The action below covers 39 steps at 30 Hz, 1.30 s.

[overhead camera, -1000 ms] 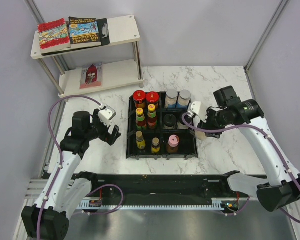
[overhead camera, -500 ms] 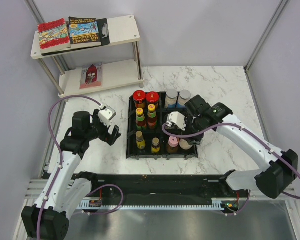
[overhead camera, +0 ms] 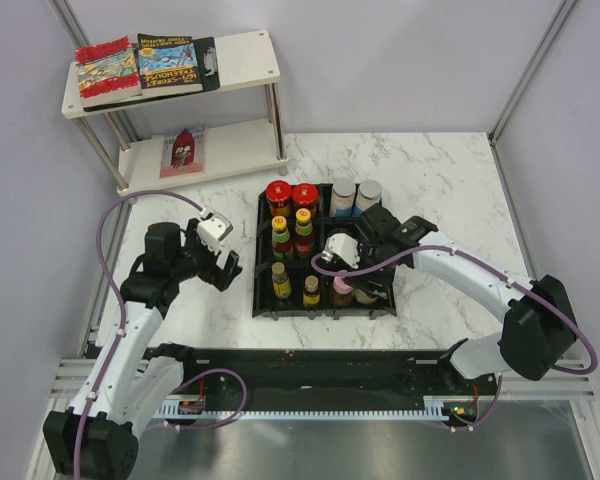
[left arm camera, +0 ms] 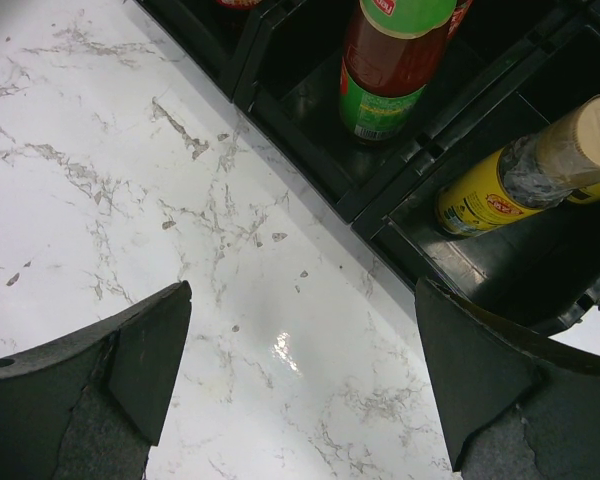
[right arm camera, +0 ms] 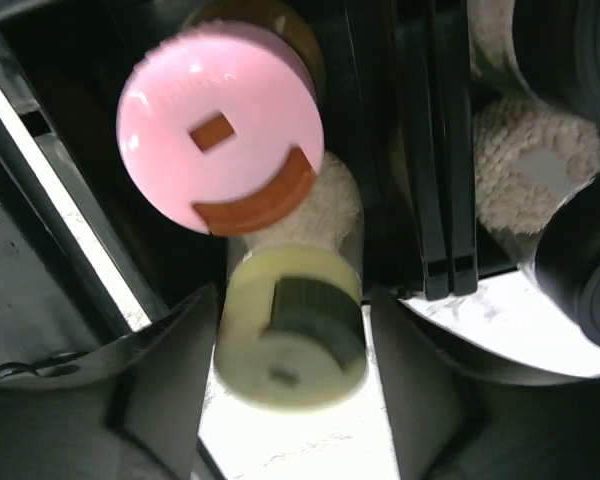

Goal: Organize the condiment bottles
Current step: Place the bottle in the storage box, then reset both arms

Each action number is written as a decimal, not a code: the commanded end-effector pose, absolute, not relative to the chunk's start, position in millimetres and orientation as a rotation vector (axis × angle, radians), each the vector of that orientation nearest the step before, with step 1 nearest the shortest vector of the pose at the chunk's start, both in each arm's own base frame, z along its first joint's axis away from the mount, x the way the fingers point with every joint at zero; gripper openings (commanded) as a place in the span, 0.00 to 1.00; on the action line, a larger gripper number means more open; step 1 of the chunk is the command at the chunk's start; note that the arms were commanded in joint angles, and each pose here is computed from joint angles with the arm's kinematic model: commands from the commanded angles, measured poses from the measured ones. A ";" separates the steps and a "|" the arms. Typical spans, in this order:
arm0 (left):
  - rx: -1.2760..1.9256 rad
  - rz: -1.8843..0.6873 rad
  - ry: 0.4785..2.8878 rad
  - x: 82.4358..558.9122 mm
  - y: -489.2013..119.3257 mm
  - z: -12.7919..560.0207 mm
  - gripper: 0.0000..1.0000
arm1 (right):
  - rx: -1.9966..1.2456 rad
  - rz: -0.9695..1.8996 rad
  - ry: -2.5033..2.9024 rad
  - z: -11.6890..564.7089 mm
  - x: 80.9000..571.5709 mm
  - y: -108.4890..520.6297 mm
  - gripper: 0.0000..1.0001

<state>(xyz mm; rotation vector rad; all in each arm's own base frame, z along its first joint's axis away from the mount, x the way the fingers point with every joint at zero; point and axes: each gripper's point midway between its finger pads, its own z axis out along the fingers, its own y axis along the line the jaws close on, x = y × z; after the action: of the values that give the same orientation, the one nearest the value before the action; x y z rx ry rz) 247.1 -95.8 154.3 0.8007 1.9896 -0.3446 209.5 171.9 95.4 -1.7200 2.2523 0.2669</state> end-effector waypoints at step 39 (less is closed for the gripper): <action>0.346 0.194 1.623 278.0 17.6 421.3 0.99 | 0.013 -0.538 1.369 463.7 275.4 -0.3 0.98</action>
<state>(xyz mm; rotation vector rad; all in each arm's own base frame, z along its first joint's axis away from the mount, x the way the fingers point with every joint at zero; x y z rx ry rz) 274.4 0.1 403.0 0.4203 1.6257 0.1860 289.7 24.1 423.5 -0.1851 1.5051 -0.5313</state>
